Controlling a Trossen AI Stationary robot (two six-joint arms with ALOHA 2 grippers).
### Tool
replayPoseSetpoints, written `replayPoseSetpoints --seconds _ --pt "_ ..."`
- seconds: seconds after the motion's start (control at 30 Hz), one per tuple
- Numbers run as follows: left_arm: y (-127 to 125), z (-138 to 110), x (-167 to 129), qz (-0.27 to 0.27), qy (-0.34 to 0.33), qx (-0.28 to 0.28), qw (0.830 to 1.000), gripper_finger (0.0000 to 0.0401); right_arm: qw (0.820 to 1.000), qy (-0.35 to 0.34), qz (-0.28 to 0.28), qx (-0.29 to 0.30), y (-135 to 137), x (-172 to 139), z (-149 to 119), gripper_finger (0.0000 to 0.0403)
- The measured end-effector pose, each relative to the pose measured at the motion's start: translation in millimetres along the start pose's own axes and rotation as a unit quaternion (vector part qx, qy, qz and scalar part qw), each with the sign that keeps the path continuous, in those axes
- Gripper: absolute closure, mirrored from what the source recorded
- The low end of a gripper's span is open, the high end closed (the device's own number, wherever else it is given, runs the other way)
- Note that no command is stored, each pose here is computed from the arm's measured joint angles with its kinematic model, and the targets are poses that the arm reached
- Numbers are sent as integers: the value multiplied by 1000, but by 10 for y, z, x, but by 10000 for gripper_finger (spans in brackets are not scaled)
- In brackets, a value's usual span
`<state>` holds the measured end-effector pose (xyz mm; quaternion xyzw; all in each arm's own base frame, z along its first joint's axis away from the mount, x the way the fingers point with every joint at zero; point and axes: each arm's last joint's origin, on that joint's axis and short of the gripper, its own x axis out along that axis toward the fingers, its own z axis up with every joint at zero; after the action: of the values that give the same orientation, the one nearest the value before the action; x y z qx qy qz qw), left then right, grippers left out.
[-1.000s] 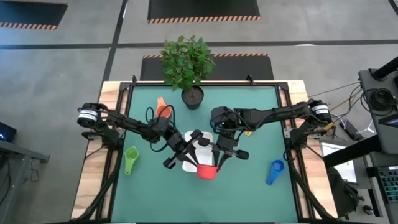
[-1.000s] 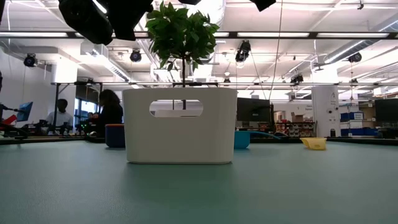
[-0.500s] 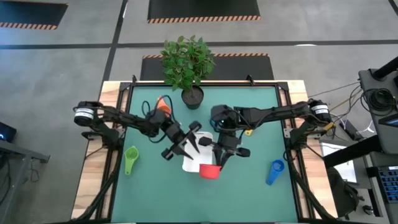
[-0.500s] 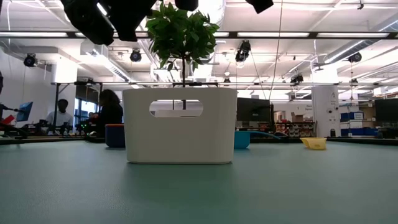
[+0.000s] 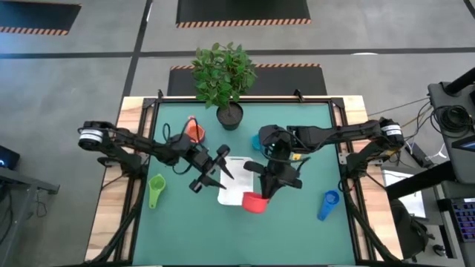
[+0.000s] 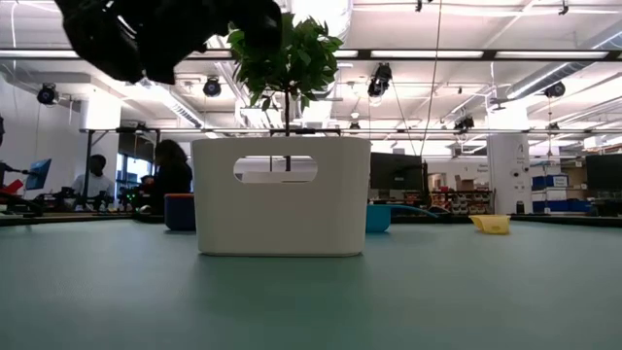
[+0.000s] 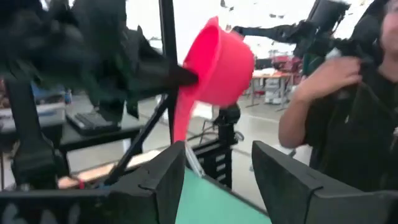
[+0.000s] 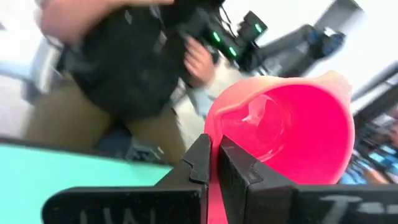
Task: Nest measuring cups in basket
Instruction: Stack the red measuring cup on top of the orange measuring cup
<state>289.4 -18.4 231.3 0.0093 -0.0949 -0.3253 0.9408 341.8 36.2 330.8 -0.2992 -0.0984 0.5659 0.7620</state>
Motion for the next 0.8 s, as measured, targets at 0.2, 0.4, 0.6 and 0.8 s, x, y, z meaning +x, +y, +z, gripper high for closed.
replayPoseSetpoints --seconds 0.2,0.4,0.6,0.8 --pt "-46 20 110 16 10 21 1000 196 997 45 -18 -55 1 51 -30 394" --pt "0 61 208 29 26 12 999 178 995 51 -31 -81 -37 50 -13 394" --pt "62 -5 311 38 35 6 999 178 994 59 -39 -85 -50 49 -13 394" --pt "134 -128 454 35 46 -3 998 191 994 59 -39 -80 -47 50 -16 394"
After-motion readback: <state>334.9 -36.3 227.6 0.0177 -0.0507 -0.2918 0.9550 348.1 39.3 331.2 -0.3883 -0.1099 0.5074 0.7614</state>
